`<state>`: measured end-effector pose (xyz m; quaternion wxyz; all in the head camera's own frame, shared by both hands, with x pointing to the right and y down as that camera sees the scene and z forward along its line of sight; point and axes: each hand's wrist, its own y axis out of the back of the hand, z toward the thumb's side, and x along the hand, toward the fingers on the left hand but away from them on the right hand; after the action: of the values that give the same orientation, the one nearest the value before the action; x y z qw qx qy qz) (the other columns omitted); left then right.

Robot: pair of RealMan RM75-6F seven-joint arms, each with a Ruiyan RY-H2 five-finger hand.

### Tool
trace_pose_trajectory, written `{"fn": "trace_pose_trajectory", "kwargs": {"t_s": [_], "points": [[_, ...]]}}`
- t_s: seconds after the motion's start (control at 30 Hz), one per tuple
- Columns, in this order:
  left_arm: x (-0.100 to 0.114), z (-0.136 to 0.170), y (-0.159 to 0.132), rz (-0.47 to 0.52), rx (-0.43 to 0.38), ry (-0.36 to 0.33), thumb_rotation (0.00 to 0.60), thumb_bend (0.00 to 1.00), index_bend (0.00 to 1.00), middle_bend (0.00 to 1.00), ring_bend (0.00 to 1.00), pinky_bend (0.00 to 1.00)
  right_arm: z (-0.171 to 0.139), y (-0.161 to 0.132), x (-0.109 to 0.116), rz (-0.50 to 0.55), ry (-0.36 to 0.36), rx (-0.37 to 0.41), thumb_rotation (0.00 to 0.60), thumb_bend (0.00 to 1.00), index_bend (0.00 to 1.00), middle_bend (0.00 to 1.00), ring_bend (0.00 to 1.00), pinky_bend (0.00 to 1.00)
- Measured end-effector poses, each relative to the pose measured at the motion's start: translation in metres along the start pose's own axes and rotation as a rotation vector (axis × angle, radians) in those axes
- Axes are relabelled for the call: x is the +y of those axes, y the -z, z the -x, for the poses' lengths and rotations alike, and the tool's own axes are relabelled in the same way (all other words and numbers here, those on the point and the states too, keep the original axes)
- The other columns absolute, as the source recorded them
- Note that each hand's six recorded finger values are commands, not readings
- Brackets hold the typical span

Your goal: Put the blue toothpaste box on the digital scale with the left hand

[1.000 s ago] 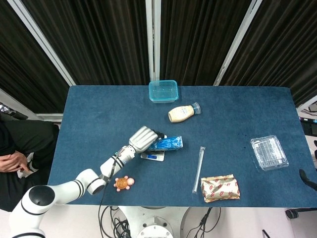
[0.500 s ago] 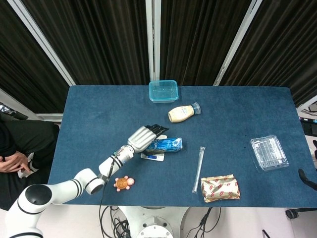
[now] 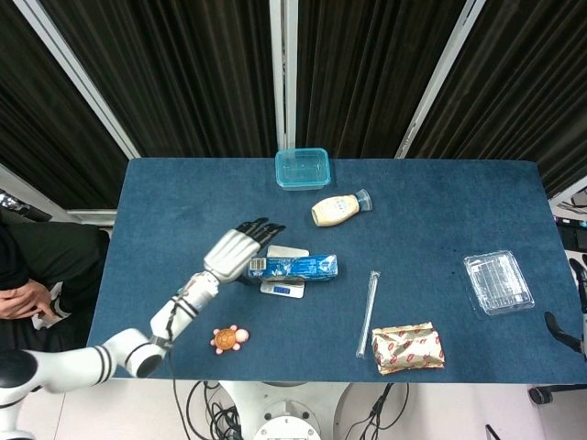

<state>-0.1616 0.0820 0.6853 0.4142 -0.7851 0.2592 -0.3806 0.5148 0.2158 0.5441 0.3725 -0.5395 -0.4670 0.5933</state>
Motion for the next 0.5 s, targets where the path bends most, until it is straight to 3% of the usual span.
{"fn": "trace_pose_trajectory", "kwargs": {"t_s": [0.13, 0.27, 0.5], "points": [[0.022, 0.06, 0.049, -0.036, 0.174, -0.083, 0.6, 0.03, 0.02, 0.09, 0.01, 0.12, -0.002, -0.005, -0.004, -0.009, -0.011, 0.019, 0.6, 0.21, 0.0, 0.0, 0.0, 0.0], [0.037, 0.145, 0.1, -0.095, 0.38, -0.147, 0.6, 0.03, 0.02, 0.09, 0.0, 0.09, -0.004, -0.011, -0.01, -0.022, -0.033, 0.036, 0.6, 0.2, 0.0, 0.0, 0.0, 0.0], [0.036, 0.264, 0.135, -0.118, 0.623, -0.137, 0.6, 0.03, 0.03, 0.09, 0.0, 0.07, -0.007, -0.025, -0.02, -0.035, -0.059, 0.06, 0.6, 0.18, 0.0, 0.0, 0.0, 0.0]]}}
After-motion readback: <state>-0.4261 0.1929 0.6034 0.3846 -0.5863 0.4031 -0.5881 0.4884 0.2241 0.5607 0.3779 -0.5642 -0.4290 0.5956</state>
